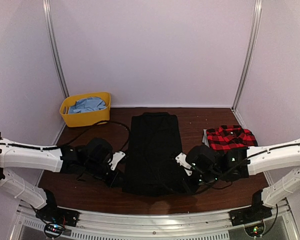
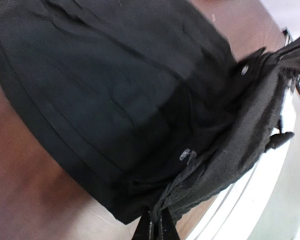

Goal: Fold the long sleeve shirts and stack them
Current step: Fold the rectangle-folded shirt at the center of the board.

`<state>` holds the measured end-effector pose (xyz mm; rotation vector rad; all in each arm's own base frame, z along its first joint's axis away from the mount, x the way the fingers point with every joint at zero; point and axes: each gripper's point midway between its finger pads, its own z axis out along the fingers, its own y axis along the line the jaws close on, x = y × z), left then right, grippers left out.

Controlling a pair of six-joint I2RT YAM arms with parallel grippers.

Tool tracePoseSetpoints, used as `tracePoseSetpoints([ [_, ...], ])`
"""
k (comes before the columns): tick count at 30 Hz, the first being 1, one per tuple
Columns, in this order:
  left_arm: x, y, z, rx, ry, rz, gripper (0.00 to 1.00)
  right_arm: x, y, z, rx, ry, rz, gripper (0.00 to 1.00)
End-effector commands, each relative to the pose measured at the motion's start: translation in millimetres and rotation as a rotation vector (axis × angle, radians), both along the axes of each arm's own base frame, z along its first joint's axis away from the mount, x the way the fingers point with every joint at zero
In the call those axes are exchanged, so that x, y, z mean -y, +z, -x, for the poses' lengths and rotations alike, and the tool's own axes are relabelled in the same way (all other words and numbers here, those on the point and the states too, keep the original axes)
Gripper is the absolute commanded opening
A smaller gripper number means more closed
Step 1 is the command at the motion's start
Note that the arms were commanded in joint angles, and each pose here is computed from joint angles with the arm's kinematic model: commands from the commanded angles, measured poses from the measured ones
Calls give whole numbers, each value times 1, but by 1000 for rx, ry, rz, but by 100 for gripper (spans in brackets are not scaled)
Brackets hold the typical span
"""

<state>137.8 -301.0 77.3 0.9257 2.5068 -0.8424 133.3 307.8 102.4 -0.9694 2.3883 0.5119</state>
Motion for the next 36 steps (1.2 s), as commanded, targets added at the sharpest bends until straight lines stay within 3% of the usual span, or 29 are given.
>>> tracePoseSetpoints([
  [1, 8, 31, -55, 48, 56, 94, 0, 14, 7, -51, 41, -57, 73, 0],
  [8, 0, 20, -148, 52, 176, 65, 0, 19, 12, -152, 66, -130, 128, 0],
  [16, -9, -14, -208, 9, 259, 4, 0, 15, -21, -231, 9, -177, 173, 0],
  [23, -13, -18, -248, 17, 309, 25, 0, 24, -35, -262, 2, -232, 168, 0],
  [31, -11, -31, -269, 8, 335, 22, 0, 28, -41, -283, 6, -264, 160, 0],
  [36, -18, -33, -283, 31, 393, 5, 15, 36, -45, -300, 14, -303, 181, 10],
])
